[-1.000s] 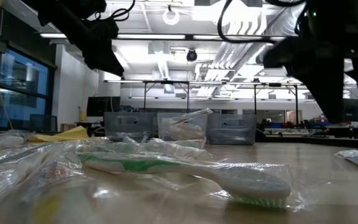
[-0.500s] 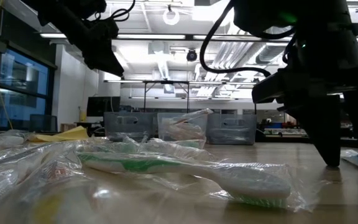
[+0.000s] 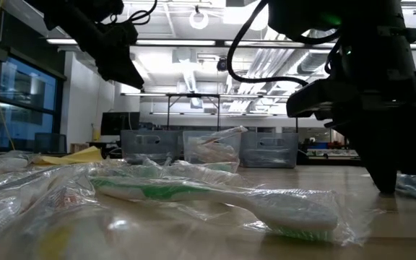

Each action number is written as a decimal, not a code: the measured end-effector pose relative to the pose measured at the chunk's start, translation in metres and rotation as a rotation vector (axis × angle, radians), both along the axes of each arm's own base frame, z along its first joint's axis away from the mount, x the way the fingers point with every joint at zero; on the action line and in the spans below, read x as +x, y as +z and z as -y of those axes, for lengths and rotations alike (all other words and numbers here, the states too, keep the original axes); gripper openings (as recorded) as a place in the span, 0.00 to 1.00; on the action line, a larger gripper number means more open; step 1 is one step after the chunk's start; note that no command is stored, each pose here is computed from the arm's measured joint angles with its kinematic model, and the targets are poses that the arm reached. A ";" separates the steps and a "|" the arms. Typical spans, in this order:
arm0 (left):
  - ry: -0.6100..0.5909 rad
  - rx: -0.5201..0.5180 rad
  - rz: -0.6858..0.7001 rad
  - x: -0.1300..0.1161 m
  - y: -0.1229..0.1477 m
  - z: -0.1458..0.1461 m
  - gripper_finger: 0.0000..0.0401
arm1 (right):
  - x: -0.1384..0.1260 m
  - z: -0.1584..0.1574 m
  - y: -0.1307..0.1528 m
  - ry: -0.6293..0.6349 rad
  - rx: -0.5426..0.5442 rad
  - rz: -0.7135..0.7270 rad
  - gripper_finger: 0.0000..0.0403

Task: Pick & Place Toothbrushes
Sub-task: Put the blue toothbrush into the right black bin

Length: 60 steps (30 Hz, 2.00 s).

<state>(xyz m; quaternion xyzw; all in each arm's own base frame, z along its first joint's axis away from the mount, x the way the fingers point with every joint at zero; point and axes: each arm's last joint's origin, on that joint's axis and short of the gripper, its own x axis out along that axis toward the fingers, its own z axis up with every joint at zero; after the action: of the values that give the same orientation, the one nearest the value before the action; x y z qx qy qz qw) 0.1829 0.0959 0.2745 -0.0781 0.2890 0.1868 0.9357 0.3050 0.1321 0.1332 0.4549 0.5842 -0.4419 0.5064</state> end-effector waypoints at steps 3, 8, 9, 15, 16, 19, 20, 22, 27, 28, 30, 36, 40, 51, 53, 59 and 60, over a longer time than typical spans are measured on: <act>0.003 -0.003 0.001 0.000 0.000 0.000 0.37 | 0.000 0.000 0.000 0.032 -0.008 0.004 0.27; 0.005 -0.007 0.003 0.000 0.000 0.000 0.37 | 0.001 0.004 0.001 0.087 -0.073 0.039 0.15; 0.006 -0.007 0.003 0.000 0.000 0.000 0.37 | 0.002 0.005 0.001 0.100 -0.078 0.043 0.12; 0.010 -0.013 0.005 0.000 0.000 0.000 0.37 | 0.005 0.017 0.004 0.181 -0.108 0.061 0.04; 0.011 -0.013 0.005 0.000 0.000 0.000 0.37 | 0.005 0.019 0.005 0.192 -0.117 0.067 0.04; 0.011 -0.013 0.005 0.000 0.000 0.000 0.37 | 0.006 0.030 0.015 0.229 -0.188 0.108 0.04; 0.011 -0.013 0.005 0.000 0.000 0.000 0.37 | 0.007 0.035 0.020 0.241 -0.202 0.126 0.04; 0.011 -0.013 0.006 0.000 0.000 0.000 0.37 | 0.005 0.045 0.036 0.271 -0.231 0.158 0.03; 0.016 -0.018 0.008 0.000 0.000 0.000 0.37 | 0.004 0.082 0.072 0.359 -0.307 0.251 0.03; 0.016 -0.018 0.008 0.000 0.000 0.000 0.37 | 0.002 0.090 0.080 0.377 -0.326 0.271 0.03; 0.016 -0.019 0.007 0.000 0.000 0.000 0.37 | -0.001 0.107 0.093 0.414 -0.357 0.299 0.03; 0.019 -0.025 0.010 0.000 0.000 0.000 0.37 | -0.013 0.168 0.125 0.499 -0.454 0.361 0.03; 0.030 -0.039 0.015 0.000 0.000 0.000 0.37 | -0.017 0.209 0.130 0.539 -0.521 0.358 0.03; 0.046 -0.062 0.024 0.000 0.000 0.000 0.37 | -0.029 0.302 0.139 0.562 -0.705 0.479 0.03; 0.049 -0.067 0.026 0.000 0.000 0.000 0.37 | -0.033 0.314 0.138 0.535 -0.698 0.501 0.03; 0.056 -0.073 0.030 0.000 0.000 0.000 0.37 | -0.031 0.344 0.110 0.498 -0.600 0.492 0.03; 0.056 -0.073 0.030 0.000 0.000 0.000 0.37 | -0.030 0.348 0.106 0.495 -0.575 0.489 0.03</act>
<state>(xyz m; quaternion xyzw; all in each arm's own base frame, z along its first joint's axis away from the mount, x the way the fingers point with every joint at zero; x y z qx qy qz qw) 0.1829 0.0961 0.2746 -0.1232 0.2795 0.2011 0.9307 0.2753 -0.2163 0.2393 0.2334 0.3922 -0.3315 0.8257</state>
